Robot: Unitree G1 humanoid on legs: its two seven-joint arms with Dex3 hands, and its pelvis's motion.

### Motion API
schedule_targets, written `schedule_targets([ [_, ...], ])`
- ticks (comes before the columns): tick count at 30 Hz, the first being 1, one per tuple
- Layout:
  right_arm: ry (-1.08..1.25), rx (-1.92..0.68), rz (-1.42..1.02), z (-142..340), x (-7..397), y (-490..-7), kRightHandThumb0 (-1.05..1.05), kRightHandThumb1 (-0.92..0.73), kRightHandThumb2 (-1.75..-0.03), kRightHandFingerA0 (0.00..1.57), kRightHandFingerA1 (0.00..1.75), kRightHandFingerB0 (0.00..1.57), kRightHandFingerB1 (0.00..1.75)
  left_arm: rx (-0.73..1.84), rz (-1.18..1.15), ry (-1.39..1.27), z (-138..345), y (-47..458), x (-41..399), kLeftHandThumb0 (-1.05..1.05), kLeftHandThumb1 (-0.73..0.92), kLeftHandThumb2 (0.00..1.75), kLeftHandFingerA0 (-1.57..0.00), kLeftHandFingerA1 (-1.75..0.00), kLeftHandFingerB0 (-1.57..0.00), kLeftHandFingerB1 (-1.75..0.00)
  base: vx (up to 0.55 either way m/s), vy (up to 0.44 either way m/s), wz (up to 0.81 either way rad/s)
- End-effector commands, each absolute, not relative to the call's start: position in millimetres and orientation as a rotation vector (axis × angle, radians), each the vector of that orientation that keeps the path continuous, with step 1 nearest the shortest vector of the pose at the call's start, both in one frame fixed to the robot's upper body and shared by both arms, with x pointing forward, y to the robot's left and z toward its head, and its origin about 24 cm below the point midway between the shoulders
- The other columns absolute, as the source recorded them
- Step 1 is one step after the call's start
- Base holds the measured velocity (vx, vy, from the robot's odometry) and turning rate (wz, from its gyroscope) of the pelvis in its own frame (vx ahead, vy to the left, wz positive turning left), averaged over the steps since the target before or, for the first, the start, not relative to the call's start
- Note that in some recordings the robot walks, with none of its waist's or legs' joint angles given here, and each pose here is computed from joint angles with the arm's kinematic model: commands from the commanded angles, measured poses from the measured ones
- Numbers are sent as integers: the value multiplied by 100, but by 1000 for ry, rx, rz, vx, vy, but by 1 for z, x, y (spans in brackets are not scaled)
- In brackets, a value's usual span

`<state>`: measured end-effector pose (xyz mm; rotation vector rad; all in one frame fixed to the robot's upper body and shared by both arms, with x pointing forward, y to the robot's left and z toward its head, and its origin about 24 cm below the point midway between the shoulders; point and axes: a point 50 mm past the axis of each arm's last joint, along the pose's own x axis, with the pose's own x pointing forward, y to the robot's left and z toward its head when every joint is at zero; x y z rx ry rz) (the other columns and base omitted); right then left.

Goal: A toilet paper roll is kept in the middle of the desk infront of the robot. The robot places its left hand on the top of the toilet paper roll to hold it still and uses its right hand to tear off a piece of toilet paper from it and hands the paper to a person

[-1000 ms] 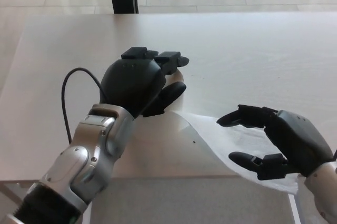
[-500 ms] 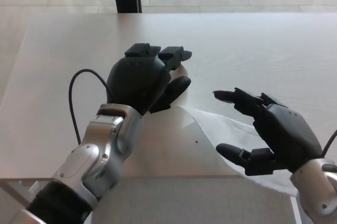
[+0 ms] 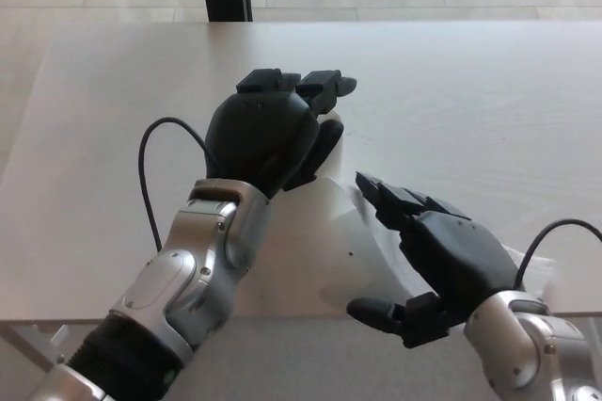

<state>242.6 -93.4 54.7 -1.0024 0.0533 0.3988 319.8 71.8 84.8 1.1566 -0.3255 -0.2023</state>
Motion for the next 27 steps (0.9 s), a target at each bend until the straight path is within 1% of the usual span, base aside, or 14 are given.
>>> schedule_targets([
  [1, 337, -1161, 228, 30, 250, -99, -91, -54, -90, 0, 21, 2, 0, 1227, -212, -158, 46, 89, 314, -23, 79, 65, -35, -43, -38, -40, 0, 0, 0],
  [3, 323, -1177, 189, 26, 251, -97, -89, -52, -86, 0, 18, 10, 0, 1208, -216, -138, 43, 89, 311, -25, 78, 63, -33, -42, -39, -39, 0, 0, 0],
  [4, 321, -1185, 164, 25, 253, -97, -73, -61, -68, 0, 0, 0, 21, 1206, -221, -127, 43, 88, 310, -26, 79, 63, -32, -40, -38, -38, 0, 0, 0],
  [5, 305, -1208, 129, 24, 256, -96, -81, -50, -83, 0, 20, 6, 8, 1206, -224, -124, 40, 88, 309, -27, 82, 64, -31, -40, -37, -38, 0, 0, 0],
  [7, 288, -1226, 93, 24, 259, -95, -69, -52, -87, 0, 28, 0, 18, 1201, -225, -123, 36, 88, 306, -26, 84, 64, -31, -40, -38, -39, 0, 0, 0],
  [8, 278, -1230, 67, 25, 261, -95, -63, -66, -74, 0, 0, 7, 17, 1203, -226, -120, 34, 88, 305, -26, 82, 67, -32, -42, -38, -40, 0, 0, 0],
  [9, 271, -1235, 54, 25, 262, -95, -63, -66, -74, 0, 0, 7, 17, 1204, -227, -121, 33, 88, 304, -26, 82, 67, -32, -42, -38, -40, 0, 0, 0],
  [12, 184, -1259, -32, 25, 265, -97, -58, -65, -76, 0, 17, 10, 32, 1210, -239, -120, 27, 90, 300, -26, 82, 65, -31, -42, -39, -39, 0, 0, 0],
  [14, 134, -1271, -78, 26, 267, -99, -52, -69, -62, 3, 36, 16, 33, 1193, -239, -105, 24, 92, 298, -26, 85, 64, -32, -41, -39, -39, 0, 0, 0],
  [15, 85, -1247, -106, 26, 268, -101, -53, -60, -78, 16, 53, 16, 43, 1189, -238, -97, 22, 93, 298, -26, 83, 65, -33, -40, -39, -39, 0, 0, 0],
  [17, 85, -1248, -111, 26, 267, -102, -53, -60, -78, 16, 53, 16, 43, 1188, -241, -99, 22, 92, 297, -26, 83, 65, -33, -40, -39, -39, 0, 0, 0],
  [18, 59, -1241, -124, 23, 266, -102, -44, -70, -61, 27, 51, 22, 37, 1184, -241, -92, 21, 93, 297, -26, 83, 65, -34, -39, -40, -39, 0, 0, 0],
  [20, 17, -1238, -151, 21, 264, -102, -42, -68, -60, 39, 50, 28, 37, 1187, -245, -91, 20, 93, 297, -27, 83, 65, -34, -40, -39, -38, 0, 0, 0],
  [27, -53, -1258, -163, 12, 260, -101, -39, -67, -60, 37, 58, 36, 40, 1194, -266, -79, 17, 92, 296, -38, 87, 64, -30, -42, -37, -36, 0, 0, 0],
])
